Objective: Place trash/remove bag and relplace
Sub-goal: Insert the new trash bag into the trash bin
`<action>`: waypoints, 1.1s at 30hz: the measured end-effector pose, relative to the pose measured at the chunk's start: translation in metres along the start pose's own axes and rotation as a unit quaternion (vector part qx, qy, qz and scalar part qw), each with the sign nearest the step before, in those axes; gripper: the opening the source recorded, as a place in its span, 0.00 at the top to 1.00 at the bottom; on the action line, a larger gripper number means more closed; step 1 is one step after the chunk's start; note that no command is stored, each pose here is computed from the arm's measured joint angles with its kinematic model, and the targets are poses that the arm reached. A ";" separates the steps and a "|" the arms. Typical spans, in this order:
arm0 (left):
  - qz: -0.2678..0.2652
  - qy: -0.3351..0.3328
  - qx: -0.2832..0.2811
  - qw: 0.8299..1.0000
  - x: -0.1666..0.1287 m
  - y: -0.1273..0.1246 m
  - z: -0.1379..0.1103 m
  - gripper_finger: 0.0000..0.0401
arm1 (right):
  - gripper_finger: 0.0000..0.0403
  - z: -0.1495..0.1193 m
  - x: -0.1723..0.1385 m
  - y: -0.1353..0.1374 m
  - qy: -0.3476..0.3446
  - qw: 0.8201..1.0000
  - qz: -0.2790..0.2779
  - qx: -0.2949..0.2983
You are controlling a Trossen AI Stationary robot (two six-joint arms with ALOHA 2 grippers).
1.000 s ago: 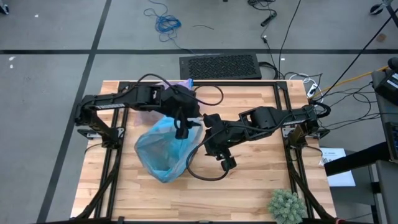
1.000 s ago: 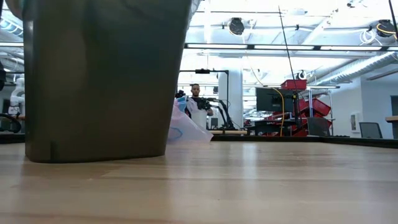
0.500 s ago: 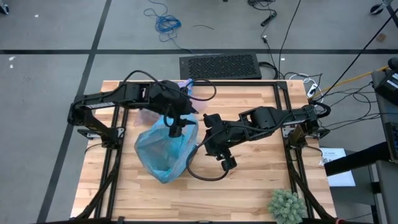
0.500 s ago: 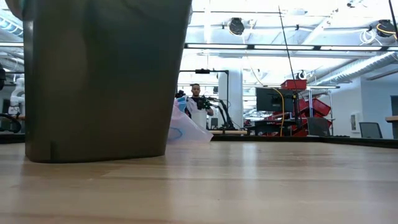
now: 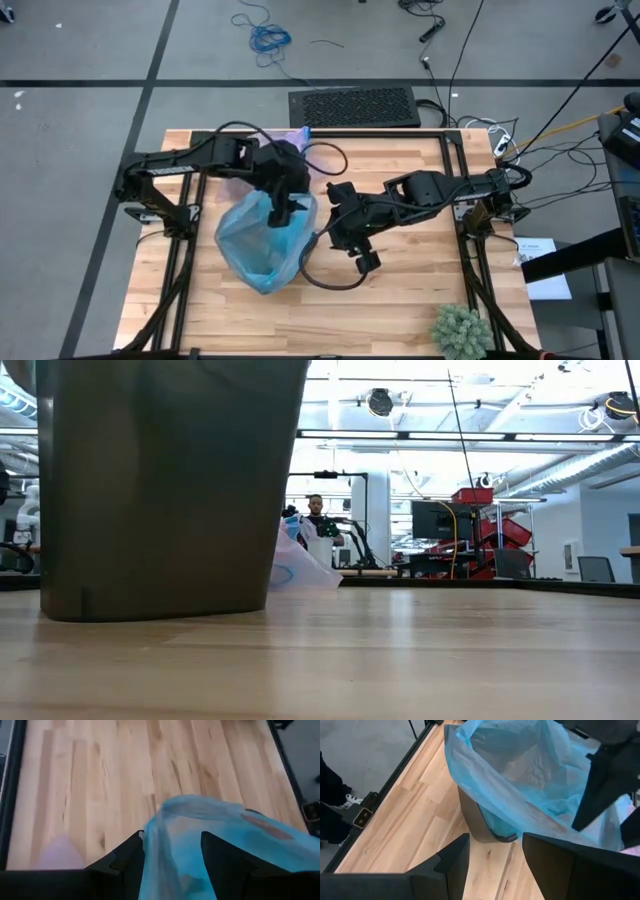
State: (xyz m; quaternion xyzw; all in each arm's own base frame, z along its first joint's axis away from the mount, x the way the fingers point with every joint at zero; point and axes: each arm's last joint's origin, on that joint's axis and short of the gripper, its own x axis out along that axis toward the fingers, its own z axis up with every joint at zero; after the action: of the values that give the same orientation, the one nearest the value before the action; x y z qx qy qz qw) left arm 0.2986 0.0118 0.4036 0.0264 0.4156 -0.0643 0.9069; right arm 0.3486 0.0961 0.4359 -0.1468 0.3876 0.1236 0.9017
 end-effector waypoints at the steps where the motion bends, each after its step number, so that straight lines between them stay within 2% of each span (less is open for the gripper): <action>1: -0.003 0.003 0.002 1.000 0.000 -0.001 -0.001 0.53 | 0.56 0.000 0.000 0.000 0.001 1.000 0.000 0.000; 6: -0.056 -0.007 0.003 0.998 -0.006 -0.008 -0.001 0.53 | 0.56 -0.002 0.000 0.000 0.009 1.000 0.002 -0.001; 9: -0.061 -0.010 0.005 0.998 -0.010 -0.011 -0.002 0.53 | 0.56 -0.003 0.000 0.000 0.013 1.000 0.002 -0.001; 13: -0.053 -0.022 0.008 0.998 -0.022 -0.011 0.003 0.53 | 0.56 -0.003 0.000 0.000 0.014 1.000 0.002 -0.001; 17: -0.012 -0.055 0.011 0.998 -0.041 -0.009 0.012 0.53 | 0.56 -0.003 0.000 0.000 0.014 1.000 0.002 -0.001; 20: -0.008 -0.063 0.011 0.998 -0.055 -0.009 0.015 0.53 | 0.56 -0.003 0.000 0.000 0.016 1.000 0.003 -0.001; 24: 0.006 -0.026 -0.014 1.000 -0.074 -0.012 0.009 0.53 | 0.56 -0.003 0.000 0.000 0.016 1.000 0.003 -0.001; 29: 0.074 0.091 -0.086 0.989 -0.085 -0.011 -0.014 0.53 | 0.56 -0.003 0.000 0.000 0.016 1.000 0.003 -0.001; 33: 0.082 0.099 -0.142 0.982 -0.083 -0.008 -0.020 0.54 | 0.56 -0.003 0.000 0.000 0.016 1.000 0.002 -0.005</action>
State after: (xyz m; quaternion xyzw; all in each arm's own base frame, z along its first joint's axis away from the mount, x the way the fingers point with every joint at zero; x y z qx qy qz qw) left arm 0.2292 0.0136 0.4533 -0.0623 0.5047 0.0723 0.8580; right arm 0.3463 0.0952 0.4339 -0.1522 0.4014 0.1254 0.8944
